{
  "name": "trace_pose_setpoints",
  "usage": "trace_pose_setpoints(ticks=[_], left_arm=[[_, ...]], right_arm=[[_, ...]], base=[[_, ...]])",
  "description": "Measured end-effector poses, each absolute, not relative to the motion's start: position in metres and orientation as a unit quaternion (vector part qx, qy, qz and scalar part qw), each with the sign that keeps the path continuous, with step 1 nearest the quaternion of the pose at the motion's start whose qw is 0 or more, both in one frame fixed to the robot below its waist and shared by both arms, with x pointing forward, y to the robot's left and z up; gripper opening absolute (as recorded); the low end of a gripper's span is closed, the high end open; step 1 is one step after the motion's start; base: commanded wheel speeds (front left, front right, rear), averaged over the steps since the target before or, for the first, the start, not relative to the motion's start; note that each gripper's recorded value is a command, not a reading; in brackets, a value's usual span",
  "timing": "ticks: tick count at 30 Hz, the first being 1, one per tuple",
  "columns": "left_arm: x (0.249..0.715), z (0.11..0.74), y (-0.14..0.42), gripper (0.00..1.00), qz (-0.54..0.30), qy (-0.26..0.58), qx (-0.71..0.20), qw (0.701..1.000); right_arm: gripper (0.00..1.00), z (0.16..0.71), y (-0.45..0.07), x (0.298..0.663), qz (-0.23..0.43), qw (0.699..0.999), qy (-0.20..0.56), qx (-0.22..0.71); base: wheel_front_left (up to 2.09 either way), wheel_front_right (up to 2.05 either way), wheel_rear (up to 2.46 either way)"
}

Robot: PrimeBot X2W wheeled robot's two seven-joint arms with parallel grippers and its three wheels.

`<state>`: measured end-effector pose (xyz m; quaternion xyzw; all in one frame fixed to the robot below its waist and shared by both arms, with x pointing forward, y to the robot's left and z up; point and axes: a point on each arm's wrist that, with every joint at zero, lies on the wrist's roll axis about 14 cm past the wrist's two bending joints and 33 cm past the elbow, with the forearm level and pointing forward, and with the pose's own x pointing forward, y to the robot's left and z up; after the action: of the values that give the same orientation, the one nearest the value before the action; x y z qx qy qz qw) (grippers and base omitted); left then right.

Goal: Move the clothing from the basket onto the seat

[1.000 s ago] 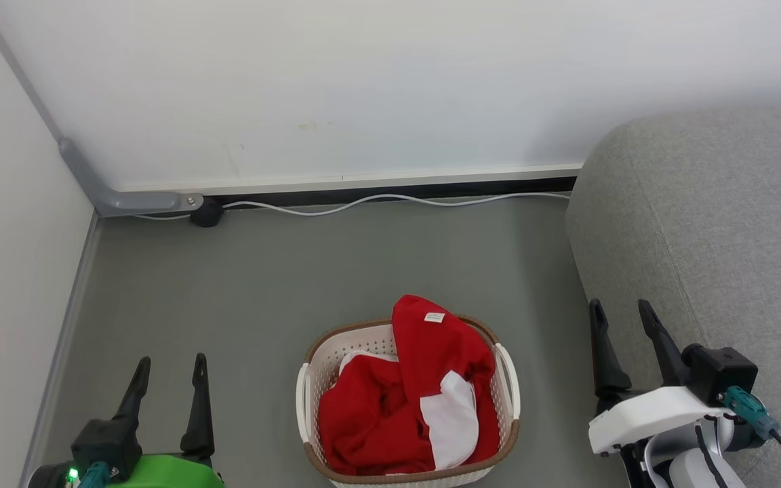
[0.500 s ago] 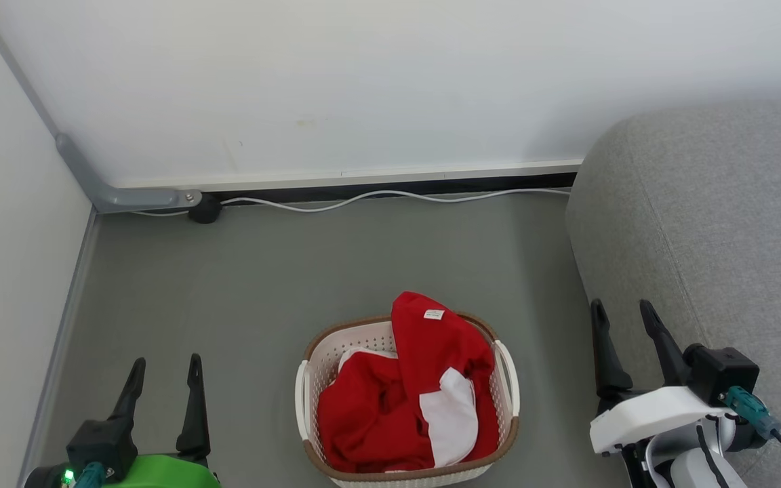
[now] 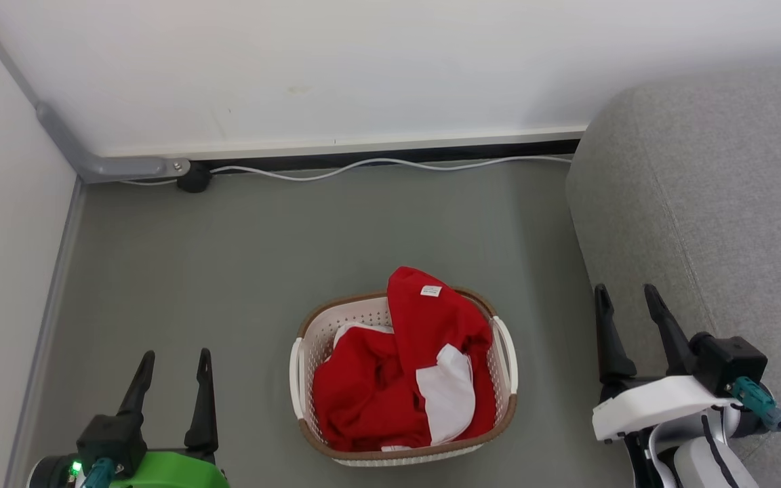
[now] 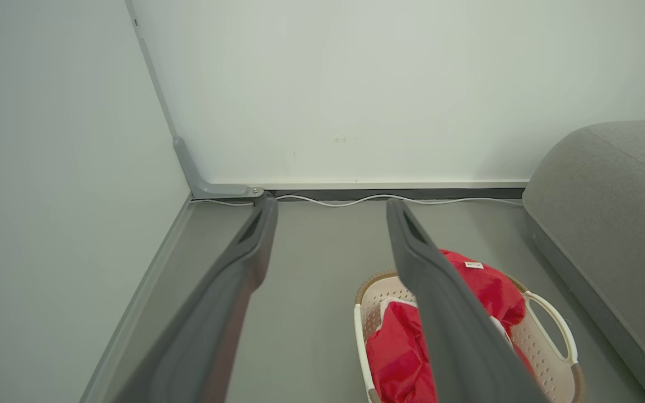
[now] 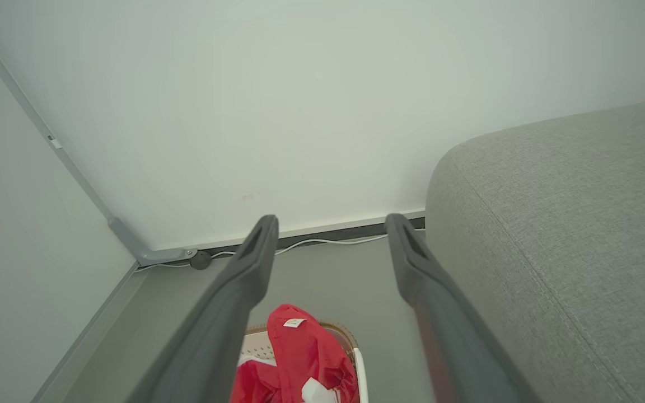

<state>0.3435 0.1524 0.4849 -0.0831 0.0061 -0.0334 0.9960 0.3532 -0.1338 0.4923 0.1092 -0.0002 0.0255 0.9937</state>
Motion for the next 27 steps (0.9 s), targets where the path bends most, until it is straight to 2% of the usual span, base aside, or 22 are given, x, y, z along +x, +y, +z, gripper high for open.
trace_pose_setpoints(ticks=[10, 27], left_arm=[[0.374, 0.473, 0.131, 1.0, -0.069, 0.022, -0.072, 0.995], [0.421, 0.401, 0.07, 1.0, -0.164, 0.11, -0.058, 0.979]], right_arm=[[1.0, 0.494, -0.138, 0.381, 0.022, 0.994, -0.008, 0.103], [1.0, 0.483, -0.16, 0.44, -0.005, 0.996, -0.017, 0.087]], base=[[0.0, 0.0, 0.0], [0.0, 0.0, 0.0]])
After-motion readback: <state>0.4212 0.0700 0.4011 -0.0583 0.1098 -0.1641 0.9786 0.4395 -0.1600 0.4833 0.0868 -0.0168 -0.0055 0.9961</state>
